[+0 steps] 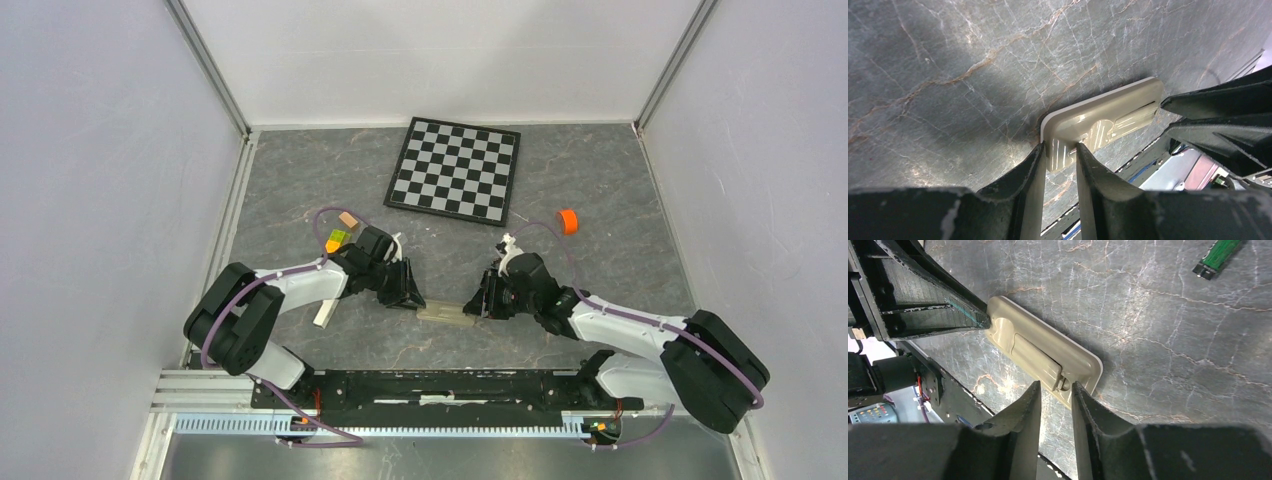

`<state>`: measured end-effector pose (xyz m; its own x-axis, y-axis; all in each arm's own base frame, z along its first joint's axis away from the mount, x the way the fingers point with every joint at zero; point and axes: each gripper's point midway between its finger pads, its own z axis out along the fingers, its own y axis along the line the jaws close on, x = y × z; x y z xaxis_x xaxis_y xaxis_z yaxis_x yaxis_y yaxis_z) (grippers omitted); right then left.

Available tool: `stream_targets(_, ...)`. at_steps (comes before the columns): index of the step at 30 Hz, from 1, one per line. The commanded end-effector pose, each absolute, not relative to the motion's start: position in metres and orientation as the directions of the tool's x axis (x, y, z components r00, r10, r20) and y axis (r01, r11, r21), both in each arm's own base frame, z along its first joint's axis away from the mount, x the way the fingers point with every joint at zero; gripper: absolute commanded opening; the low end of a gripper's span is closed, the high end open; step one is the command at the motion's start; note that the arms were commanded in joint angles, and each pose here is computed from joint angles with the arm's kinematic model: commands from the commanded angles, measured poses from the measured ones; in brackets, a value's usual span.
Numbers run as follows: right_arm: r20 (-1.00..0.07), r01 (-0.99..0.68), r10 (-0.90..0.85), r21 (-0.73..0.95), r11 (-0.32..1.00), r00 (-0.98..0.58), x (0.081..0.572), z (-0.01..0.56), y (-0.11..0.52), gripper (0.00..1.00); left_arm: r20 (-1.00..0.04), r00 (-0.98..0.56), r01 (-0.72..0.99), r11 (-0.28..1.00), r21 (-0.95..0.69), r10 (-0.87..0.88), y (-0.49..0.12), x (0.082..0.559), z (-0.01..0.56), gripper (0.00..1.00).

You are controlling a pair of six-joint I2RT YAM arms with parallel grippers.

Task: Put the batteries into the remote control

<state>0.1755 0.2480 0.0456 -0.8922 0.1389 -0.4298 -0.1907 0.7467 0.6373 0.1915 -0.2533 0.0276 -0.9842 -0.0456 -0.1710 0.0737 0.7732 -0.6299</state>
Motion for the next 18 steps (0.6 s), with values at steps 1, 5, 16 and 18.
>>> stream_targets(1, -0.494, -0.228, 0.145, 0.618, 0.753, -0.857, 0.189, 0.062, 0.25, 0.28, -0.219, -0.975, 0.118, 0.776, -0.62, -0.027, -0.256, 0.2, 0.034, 0.36)
stream_targets(5, -0.5, -0.268, 0.138, 0.653, 0.709, -0.855, 0.189, 0.071, 0.261, 0.15, -0.218, -0.976, 0.119, 0.777, -0.618, -0.024, -0.256, 0.199, 0.034, 0.36)
stream_targets(16, -0.427, -0.233, 0.111, 0.674, 0.701, -0.898, 0.18, 0.045, 0.268, 0.05, -0.208, -0.978, 0.115, 0.778, -0.617, -0.021, -0.256, 0.198, 0.032, 0.36)
stream_targets(18, -0.425, -0.209, 0.115, 0.642, 0.738, -0.898, 0.181, 0.035, 0.26, 0.04, -0.21, -0.978, 0.118, 0.778, -0.618, -0.019, -0.256, 0.198, 0.032, 0.36)
